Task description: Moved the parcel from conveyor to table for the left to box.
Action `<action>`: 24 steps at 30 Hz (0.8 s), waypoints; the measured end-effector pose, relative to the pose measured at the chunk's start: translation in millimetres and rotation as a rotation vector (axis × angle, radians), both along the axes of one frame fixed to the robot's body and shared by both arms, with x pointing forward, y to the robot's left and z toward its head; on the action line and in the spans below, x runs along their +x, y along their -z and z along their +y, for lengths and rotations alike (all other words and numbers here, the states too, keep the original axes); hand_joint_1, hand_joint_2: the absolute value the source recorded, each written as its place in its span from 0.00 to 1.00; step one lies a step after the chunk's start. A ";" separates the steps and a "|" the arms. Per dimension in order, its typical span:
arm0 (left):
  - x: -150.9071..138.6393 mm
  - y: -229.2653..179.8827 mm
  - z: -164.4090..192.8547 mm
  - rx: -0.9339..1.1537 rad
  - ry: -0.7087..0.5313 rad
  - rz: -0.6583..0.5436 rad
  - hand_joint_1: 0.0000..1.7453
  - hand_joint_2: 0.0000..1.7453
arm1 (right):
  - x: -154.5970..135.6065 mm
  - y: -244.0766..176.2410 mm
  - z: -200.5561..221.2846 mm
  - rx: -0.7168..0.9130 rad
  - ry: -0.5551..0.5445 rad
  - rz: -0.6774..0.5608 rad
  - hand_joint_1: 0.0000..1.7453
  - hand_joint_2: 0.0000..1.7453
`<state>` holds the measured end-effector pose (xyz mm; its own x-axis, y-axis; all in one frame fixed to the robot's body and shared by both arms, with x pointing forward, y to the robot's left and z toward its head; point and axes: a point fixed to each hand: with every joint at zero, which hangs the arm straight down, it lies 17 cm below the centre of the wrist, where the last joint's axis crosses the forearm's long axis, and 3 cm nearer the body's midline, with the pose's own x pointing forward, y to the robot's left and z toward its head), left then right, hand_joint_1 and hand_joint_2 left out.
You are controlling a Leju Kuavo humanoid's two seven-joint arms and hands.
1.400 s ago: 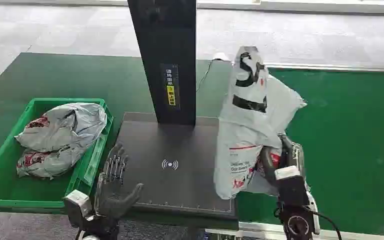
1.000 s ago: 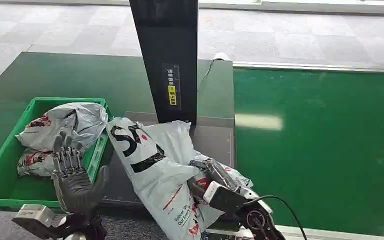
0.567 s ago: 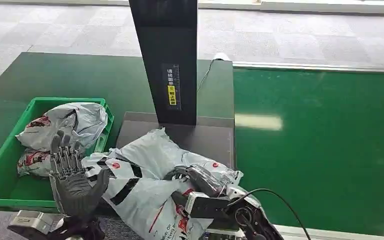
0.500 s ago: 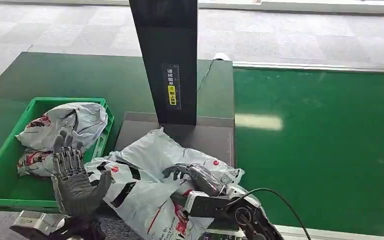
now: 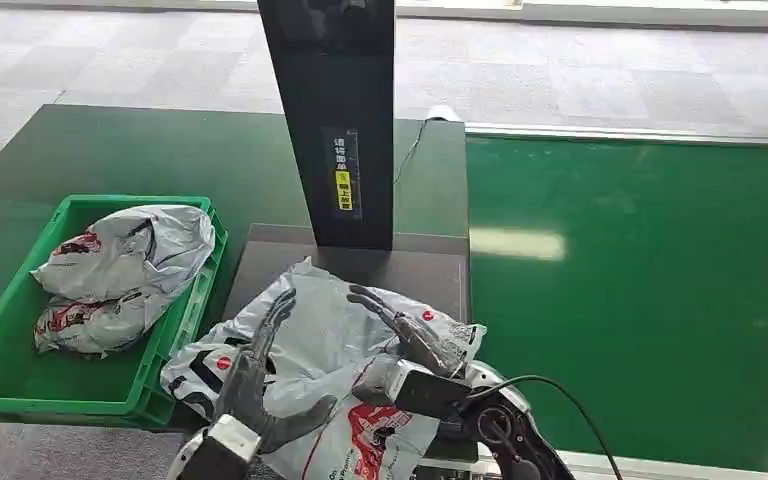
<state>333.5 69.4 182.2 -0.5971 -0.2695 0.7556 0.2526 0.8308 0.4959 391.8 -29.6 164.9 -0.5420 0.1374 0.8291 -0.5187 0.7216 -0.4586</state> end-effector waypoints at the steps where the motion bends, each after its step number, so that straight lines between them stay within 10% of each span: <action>1: -0.3 6.0 -4.7 0.030 0.005 0.003 0.00 1.00 | 0.9 -0.5 -0.8 0.002 0.004 0.000 0.00 1.00; 24: -8.4 155.4 -52.5 0.459 0.193 0.346 0.00 1.00 | 8.4 10.1 -21.6 -0.006 0.109 0.008 0.00 1.00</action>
